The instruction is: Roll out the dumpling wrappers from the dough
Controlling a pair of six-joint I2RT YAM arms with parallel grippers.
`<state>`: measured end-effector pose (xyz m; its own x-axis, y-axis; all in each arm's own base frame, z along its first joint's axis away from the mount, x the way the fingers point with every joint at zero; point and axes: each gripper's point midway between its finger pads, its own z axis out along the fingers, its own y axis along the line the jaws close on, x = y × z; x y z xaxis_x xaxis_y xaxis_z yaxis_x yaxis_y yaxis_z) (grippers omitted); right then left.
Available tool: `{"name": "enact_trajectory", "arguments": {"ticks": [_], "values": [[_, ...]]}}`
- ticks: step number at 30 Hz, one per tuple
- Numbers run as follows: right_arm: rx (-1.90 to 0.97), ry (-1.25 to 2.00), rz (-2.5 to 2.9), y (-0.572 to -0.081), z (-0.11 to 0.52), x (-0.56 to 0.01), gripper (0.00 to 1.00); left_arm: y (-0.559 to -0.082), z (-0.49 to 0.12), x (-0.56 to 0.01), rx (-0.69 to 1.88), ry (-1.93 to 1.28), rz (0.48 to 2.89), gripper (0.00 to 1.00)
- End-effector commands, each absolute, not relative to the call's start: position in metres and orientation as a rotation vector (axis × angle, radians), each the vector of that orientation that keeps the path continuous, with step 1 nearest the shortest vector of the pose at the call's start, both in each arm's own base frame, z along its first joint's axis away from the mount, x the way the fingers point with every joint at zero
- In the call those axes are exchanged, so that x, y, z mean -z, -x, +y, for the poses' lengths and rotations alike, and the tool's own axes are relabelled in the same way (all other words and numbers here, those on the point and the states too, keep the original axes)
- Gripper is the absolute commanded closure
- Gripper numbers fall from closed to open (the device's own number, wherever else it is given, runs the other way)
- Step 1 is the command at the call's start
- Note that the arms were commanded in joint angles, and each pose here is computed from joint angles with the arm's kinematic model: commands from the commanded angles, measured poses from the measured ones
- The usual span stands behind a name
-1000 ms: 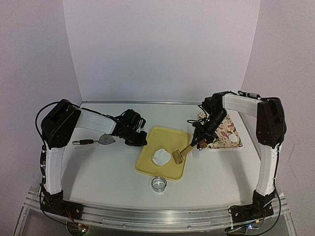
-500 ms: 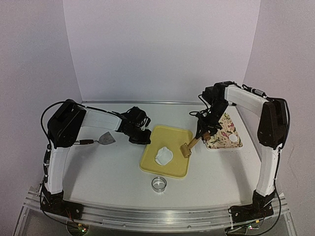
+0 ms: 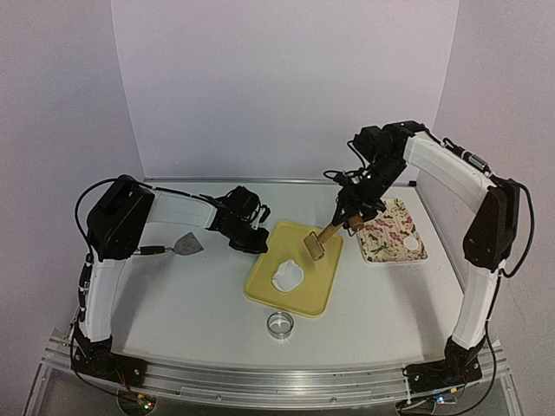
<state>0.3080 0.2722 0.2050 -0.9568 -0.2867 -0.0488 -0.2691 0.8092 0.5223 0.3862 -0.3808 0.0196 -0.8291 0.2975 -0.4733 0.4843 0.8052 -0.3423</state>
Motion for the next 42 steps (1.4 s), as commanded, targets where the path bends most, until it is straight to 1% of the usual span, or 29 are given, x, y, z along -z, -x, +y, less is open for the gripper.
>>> {"name": "enact_trajectory", "arguments": {"ticks": [1, 11, 17, 20, 25, 29, 36, 42], "values": [[0.933, -0.543, -2.879, -0.301, 0.313, -0.203, 1.0, -0.366, -0.368, 0.01, 0.572, -0.667, 2.688, 1.0], [0.904, -0.59, -2.806, -0.31, 0.347, -0.154, 1.0, -0.359, -0.365, 0.009, 0.57, -0.638, 2.693, 1.0], [0.826, -0.575, -2.786, -0.311, 0.345, -0.123, 1.0, -0.358, -0.366, 0.008, 0.571, -0.628, 2.693, 1.0], [0.715, -0.54, -2.802, -0.31, 0.334, -0.105, 1.0, -0.358, -0.365, 0.008, 0.569, -0.625, 2.693, 1.0], [0.375, -0.466, -2.825, -0.304, 0.293, -0.064, 1.0, -0.357, -0.362, 0.012, 0.555, -0.616, 2.7, 1.0], [0.194, -0.412, -2.811, -0.3, 0.265, -0.044, 1.0, -0.354, -0.357, 0.015, 0.534, -0.607, 2.708, 1.0], [0.071, -0.285, -2.829, -0.317, 0.223, -0.033, 1.0, -0.346, -0.345, 0.02, 0.499, -0.605, 2.727, 1.0], [-0.017, -0.245, -2.819, -0.326, 0.194, -0.02, 1.0, -0.339, -0.338, 0.025, 0.487, -0.58, 2.749, 1.0]]}}
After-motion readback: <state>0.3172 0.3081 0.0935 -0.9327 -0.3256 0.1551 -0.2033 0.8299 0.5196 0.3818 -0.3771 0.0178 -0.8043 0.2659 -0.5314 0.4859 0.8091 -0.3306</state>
